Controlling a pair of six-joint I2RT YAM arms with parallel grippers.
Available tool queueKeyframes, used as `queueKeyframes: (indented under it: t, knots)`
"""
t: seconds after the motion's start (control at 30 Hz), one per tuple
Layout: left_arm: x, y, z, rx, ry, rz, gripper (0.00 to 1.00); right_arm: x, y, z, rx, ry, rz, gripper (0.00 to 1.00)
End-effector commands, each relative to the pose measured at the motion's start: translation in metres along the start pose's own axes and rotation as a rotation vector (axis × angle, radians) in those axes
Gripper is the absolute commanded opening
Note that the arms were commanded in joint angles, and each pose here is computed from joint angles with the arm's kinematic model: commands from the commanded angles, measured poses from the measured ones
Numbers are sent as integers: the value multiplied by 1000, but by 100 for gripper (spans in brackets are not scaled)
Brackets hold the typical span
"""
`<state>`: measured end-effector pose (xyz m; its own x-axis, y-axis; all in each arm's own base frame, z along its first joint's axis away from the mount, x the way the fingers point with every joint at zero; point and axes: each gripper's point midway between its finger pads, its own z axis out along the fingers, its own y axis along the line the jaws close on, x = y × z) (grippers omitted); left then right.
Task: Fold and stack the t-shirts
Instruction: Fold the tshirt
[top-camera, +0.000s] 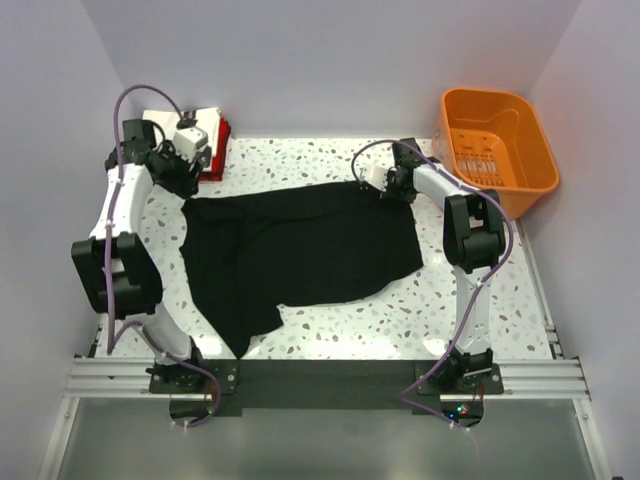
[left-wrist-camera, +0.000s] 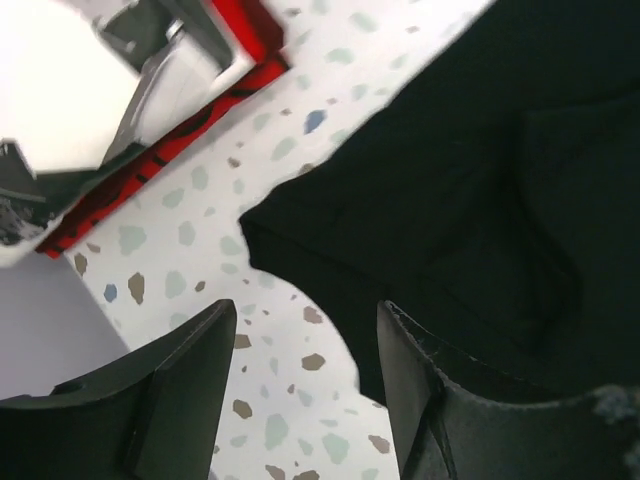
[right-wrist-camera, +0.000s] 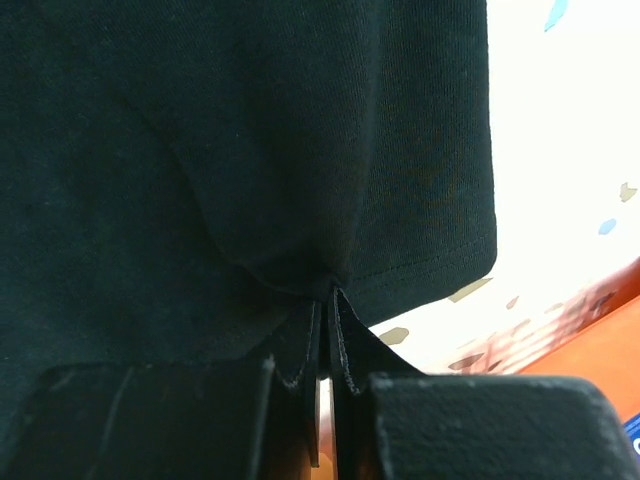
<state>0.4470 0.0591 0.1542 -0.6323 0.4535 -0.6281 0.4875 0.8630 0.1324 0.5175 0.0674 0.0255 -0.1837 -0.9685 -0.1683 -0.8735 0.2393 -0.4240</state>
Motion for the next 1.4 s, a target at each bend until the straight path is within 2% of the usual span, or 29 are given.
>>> queueKeyframes:
  t: [0.0,0.1,0.2,0.37,0.43,0.5,0.53,0.6,0.63,0.73,0.8,0.87,1.0,1.17,1.37]
  knots:
    - [25,-85,-1,237,76,112,64,-5,6,-12,-37,-12,31,0]
    - [50,-127,11,303,160,155,68,-5,6,-11,-45,-7,29,0]
    - [67,-149,21,325,211,155,70,-8,5,-12,-46,-10,31,0]
    - [80,-160,32,322,264,138,74,-8,3,-12,-42,-6,20,0]
    - [83,-162,37,315,273,127,73,-8,2,-11,-41,-3,16,0]
    - [85,-160,41,306,279,131,65,-8,2,-10,-42,-1,13,0]
    - [84,-160,41,308,277,147,52,-8,0,-10,-38,0,11,0]
    - [85,-162,37,325,269,183,37,-7,1,-9,-42,4,11,0]
    - [85,-162,35,335,258,224,26,-8,1,-9,-42,2,11,0]
    - [85,-169,22,393,227,324,15,-7,2,-10,-45,2,9,0]
    - [88,-172,16,415,223,377,14,-7,4,-9,-52,2,5,0]
    - [93,-172,12,431,236,473,17,-6,6,-8,-58,4,3,0]
    - [84,-165,10,404,205,544,47,-5,8,-7,-61,8,1,0]
    - [57,-167,21,439,160,464,52,-4,9,-6,-64,12,-2,0]
    - [30,-145,59,347,179,204,59,-4,8,-6,-61,11,-5,0]
